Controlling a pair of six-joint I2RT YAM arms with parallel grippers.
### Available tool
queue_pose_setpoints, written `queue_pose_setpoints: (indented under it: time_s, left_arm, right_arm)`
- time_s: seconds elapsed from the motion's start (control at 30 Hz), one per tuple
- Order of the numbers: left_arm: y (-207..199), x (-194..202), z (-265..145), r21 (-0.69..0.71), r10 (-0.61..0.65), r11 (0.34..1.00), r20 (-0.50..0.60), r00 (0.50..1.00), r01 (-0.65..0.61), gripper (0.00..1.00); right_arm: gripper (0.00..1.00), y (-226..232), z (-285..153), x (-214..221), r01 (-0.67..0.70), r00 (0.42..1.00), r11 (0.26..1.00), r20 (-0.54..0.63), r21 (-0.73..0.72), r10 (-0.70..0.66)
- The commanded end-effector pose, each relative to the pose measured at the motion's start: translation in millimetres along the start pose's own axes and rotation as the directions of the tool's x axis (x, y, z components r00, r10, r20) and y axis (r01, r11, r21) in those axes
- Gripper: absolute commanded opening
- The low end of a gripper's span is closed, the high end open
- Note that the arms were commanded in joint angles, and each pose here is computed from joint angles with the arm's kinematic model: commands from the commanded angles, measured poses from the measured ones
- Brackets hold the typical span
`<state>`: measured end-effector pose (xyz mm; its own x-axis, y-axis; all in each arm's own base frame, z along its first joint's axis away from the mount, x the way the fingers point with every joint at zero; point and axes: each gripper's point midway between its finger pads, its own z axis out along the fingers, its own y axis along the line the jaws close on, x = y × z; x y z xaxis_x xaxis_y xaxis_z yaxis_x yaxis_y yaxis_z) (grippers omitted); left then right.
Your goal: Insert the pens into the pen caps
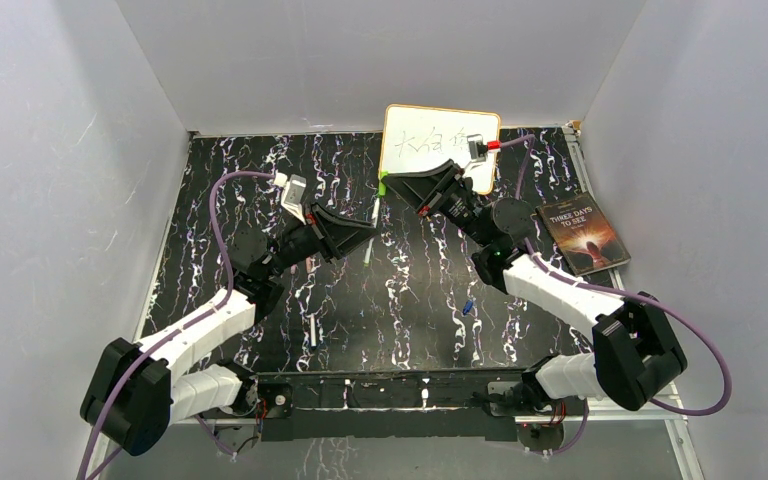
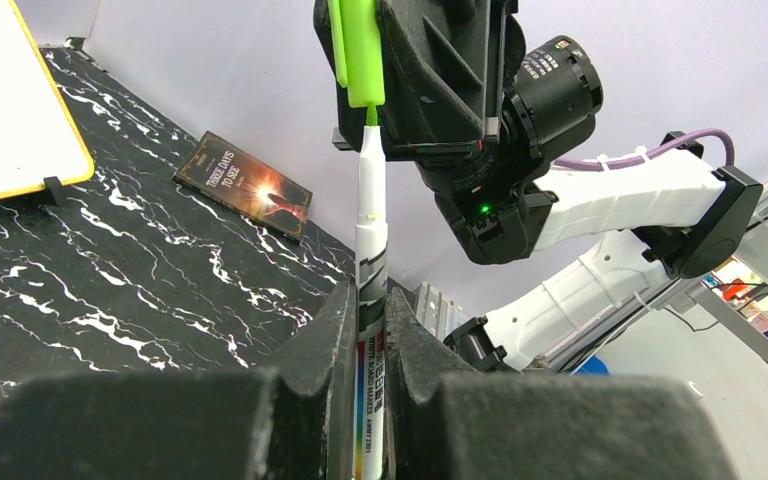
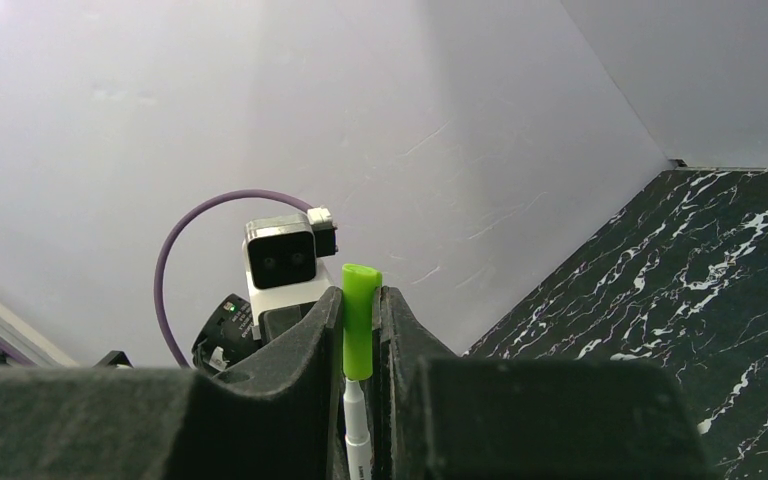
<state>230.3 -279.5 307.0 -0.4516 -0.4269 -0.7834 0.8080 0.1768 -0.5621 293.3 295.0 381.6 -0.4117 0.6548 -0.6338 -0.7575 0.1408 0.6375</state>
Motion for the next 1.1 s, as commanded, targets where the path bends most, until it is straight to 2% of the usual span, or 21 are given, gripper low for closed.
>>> queue_pose_setpoints:
  time_s: [0.0, 0.5, 1.07]
  left_arm:
    - [-21, -18, 5, 0.069, 0.075, 0.995, 0.041, 0.996, -0.078, 0.00]
    - [-20, -16, 4, 0.063, 0.078, 0.995, 0.036, 0.996, -0.080, 0.00]
    - [-16, -25, 9, 0.044, 0.083, 0.995, 0.067, 0.994, -0.086, 0.00]
  right_arm:
    - [0.00, 27, 9, -22, 0.054, 0.997, 0.995, 0.057, -0.090, -0.049]
    - [0.00, 22, 9, -19, 0.053, 0.998, 0.994, 0.046, -0.092, -0.049]
    - [0.00, 6, -12, 8, 0.036, 0.999, 0.998, -0.021, -0.055, -0.038]
